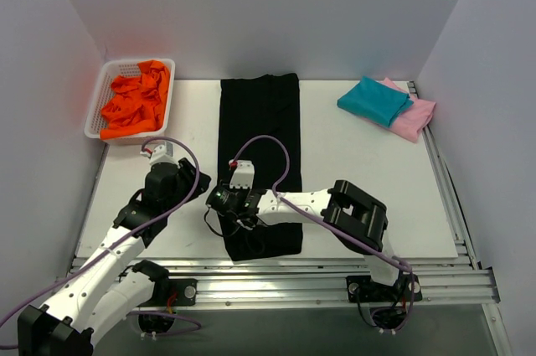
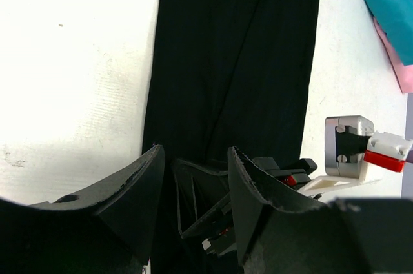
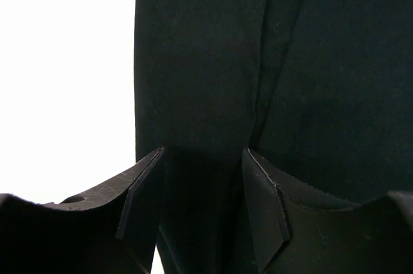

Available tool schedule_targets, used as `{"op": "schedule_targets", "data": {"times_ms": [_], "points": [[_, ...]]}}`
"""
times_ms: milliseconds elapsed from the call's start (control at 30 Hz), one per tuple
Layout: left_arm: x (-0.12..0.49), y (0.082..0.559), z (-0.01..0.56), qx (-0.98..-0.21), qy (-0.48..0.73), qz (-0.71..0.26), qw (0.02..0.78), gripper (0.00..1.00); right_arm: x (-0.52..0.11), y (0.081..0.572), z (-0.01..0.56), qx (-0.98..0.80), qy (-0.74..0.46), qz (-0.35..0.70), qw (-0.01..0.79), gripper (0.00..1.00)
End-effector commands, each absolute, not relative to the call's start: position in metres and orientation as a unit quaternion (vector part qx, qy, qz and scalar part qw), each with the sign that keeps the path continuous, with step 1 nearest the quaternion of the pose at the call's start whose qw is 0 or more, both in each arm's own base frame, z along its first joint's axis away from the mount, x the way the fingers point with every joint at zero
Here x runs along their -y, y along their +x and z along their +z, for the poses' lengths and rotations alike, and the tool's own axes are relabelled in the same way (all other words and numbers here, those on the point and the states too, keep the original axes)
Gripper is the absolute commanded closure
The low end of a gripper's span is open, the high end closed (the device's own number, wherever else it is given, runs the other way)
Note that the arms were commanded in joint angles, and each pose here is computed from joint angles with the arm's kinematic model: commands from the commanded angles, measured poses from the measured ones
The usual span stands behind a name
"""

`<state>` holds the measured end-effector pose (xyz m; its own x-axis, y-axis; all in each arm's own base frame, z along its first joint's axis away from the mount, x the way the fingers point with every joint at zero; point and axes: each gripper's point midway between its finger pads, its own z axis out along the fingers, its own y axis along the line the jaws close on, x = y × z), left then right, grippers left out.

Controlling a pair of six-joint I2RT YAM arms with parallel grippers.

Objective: Fold and stack the t-shirts
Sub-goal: Fold the tshirt

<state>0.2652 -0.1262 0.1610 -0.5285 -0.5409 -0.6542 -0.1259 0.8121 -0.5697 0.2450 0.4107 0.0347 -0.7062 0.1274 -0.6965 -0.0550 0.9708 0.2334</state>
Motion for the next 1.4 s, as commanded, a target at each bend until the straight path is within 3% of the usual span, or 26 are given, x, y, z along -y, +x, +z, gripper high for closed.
{"op": "schedule_targets", "data": {"times_ms": [0, 300, 500, 567, 933, 1167, 1200, 1233, 1267, 1333, 1367], "points": [[0.124, 0.266, 0.163, -0.839, -0.196, -0.231, 0.451, 0.47, -0.403, 0.238, 0.035, -0.916, 0.025, 0.103, 0.387, 0.54], [0.124, 0.265, 0.161, -0.840, -0.196, -0.231, 0.451, 0.47, -0.408, 0.218, 0.024, -0.920, 0.014, 0.101, 0.379, 0.58], [0.123, 0.265, 0.159, -0.841, -0.197, -0.227, 0.449, 0.47, -0.413, 0.214, 0.013, -0.924, 0.007, 0.104, 0.368, 0.86], [0.122, 0.265, 0.160, -0.841, -0.196, -0.226, 0.451, 0.47, -0.412, 0.213, 0.011, -0.925, 0.008, 0.105, 0.366, 1.00], [0.120, 0.262, 0.161, -0.841, -0.196, -0.224, 0.452, 0.47, -0.347, 0.216, 0.078, -0.886, 0.094, 0.084, 0.446, 1.00], [0.131, 0.252, 0.156, -0.849, -0.176, -0.249, 0.431, 0.47, -0.310, 0.201, 0.038, -0.898, 0.108, 0.038, 0.424, 1.00], [0.133, 0.250, 0.155, -0.852, -0.171, -0.252, 0.425, 0.47, -0.307, 0.199, 0.033, -0.900, 0.105, 0.029, 0.422, 0.94], [0.136, 0.247, 0.153, -0.856, -0.165, -0.256, 0.417, 0.47, -0.302, 0.197, 0.027, -0.901, 0.103, 0.019, 0.421, 0.82], [0.139, 0.240, 0.148, -0.864, -0.156, -0.260, 0.401, 0.47, -0.301, 0.195, 0.023, -0.902, 0.105, 0.016, 0.419, 0.46], [0.143, 0.232, 0.142, -0.875, -0.142, -0.260, 0.383, 0.44, -0.295, 0.193, 0.019, -0.902, 0.103, 0.008, 0.419, 0.11], [0.144, 0.225, 0.137, -0.883, -0.135, -0.258, 0.367, 0.43, -0.292, 0.194, 0.019, -0.900, 0.106, 0.003, 0.423, 0.05]]}}
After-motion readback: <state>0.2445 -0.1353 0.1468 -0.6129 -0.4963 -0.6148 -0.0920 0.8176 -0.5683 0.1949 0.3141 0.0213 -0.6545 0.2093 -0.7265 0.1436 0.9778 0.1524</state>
